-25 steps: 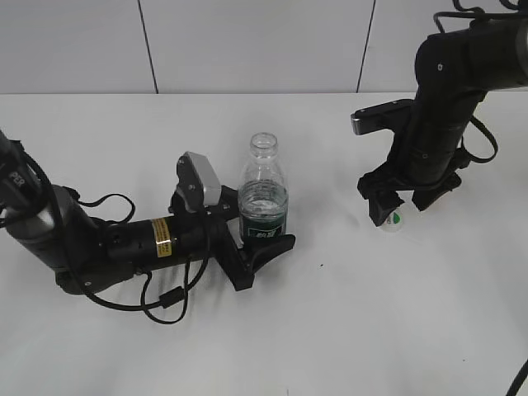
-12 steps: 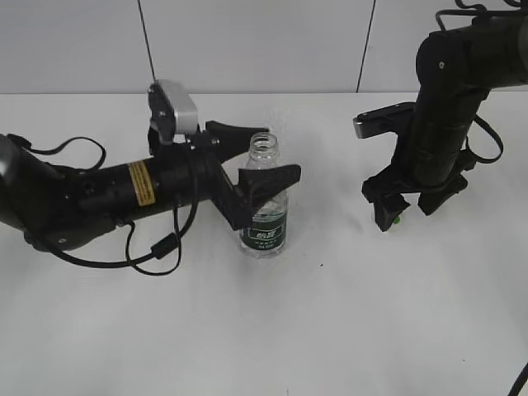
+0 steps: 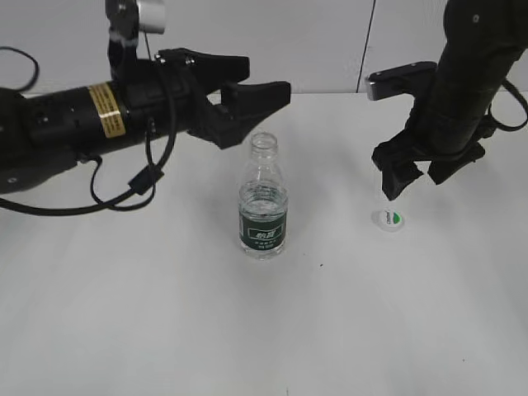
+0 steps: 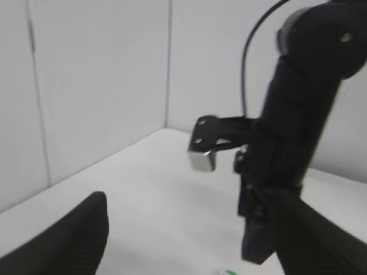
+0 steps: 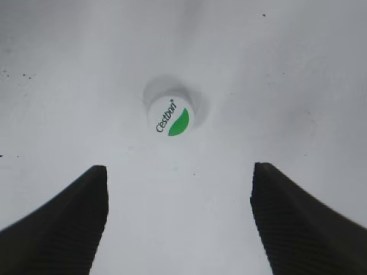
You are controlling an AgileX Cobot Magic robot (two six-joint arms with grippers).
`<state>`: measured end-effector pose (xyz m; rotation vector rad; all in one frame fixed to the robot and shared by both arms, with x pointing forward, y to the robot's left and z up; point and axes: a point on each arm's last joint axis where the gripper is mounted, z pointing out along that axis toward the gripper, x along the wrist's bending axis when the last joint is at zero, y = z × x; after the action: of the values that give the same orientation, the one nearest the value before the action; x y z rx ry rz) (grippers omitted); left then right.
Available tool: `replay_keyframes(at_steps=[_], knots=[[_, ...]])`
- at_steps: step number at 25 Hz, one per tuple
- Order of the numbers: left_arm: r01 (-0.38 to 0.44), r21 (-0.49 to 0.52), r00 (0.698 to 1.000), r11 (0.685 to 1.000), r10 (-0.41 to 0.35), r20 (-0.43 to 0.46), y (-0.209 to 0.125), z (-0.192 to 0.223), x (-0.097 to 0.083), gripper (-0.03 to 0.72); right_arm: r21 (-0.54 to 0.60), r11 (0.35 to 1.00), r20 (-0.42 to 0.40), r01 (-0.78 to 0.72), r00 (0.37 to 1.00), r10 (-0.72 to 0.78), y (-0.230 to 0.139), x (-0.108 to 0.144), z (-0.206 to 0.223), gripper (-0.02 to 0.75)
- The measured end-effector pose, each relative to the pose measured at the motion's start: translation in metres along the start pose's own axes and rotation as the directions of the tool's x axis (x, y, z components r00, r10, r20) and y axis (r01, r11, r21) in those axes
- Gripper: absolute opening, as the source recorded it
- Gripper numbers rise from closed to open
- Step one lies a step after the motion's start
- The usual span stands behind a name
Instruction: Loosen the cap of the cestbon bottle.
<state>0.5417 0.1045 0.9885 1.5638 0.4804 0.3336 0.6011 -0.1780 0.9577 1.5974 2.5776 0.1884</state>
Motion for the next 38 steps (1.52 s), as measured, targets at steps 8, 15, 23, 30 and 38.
replay_keyframes(at_steps=[8, 15, 23, 30, 38], knots=[[0.181, 0.275, 0.857, 0.944, -0.014, -0.514, 0.038, -0.052, 0.021, 0.528, -0.027, 0.999, 0.018, -0.036, 0.999, 0.036, -0.009, -0.001, -0.04, 0.59], [0.41, 0.426, 0.621, 0.807, 0.095, -0.778, 0.056, -0.092, 0.039, 0.517, -0.007, 0.999, 0.028, -0.04, 0.999, 0.041, -0.017, -0.001, -0.058, 0.59], [0.629, 0.422, 0.537, 0.654, 0.028, -0.843, 0.052, -0.136, 0.065, 0.517, -0.01, 0.989, 0.062, -0.146, 0.987, 0.147, -0.025, -0.029, -0.064, 0.59], [0.732, 0.363, 0.436, 0.576, 0.014, -0.9, 0.046, -0.181, 0.087, 0.506, -0.021, 0.971, 0.092, -0.236, 0.967, 0.237, -0.032, -0.06, -0.065, 0.59], [0.781, 0.39, 0.446, 0.487, 0.002, -0.895, 0.041, -0.198, 0.087, 0.505, -0.038, 0.968, 0.149, -0.249, 0.956, 0.252, -0.033, -0.066, -0.066, 0.59]])
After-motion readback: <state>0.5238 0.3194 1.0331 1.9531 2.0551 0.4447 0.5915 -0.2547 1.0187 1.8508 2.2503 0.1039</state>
